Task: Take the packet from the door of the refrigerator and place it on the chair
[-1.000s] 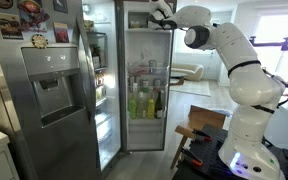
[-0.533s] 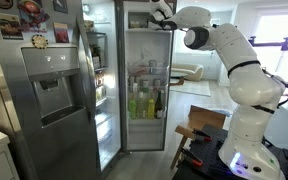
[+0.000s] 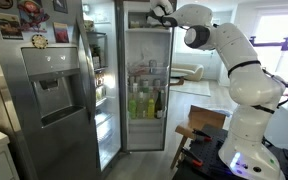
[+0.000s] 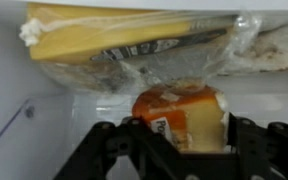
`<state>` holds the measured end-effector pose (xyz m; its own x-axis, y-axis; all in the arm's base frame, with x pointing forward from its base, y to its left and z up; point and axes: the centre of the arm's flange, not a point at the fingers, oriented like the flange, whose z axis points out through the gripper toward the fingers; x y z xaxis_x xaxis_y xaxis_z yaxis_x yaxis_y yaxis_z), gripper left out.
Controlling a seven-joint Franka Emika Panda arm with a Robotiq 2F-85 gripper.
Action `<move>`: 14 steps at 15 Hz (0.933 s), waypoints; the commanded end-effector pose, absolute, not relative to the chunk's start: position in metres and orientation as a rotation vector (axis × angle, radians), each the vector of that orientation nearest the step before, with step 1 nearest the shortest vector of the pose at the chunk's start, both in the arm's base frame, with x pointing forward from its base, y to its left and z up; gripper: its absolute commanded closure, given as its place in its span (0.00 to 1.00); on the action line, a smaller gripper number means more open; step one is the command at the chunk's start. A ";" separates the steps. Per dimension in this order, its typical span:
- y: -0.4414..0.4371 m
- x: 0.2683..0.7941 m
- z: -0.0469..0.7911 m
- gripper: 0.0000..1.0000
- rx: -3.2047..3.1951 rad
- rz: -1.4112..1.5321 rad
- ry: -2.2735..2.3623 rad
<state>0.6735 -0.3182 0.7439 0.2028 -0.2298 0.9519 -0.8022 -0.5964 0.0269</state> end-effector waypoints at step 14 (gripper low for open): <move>-0.236 0.590 0.817 0.64 2.352 0.998 -1.006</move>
<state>0.6198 -0.2535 0.8080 0.4303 -0.4415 0.7874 -0.7582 -0.6502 0.0498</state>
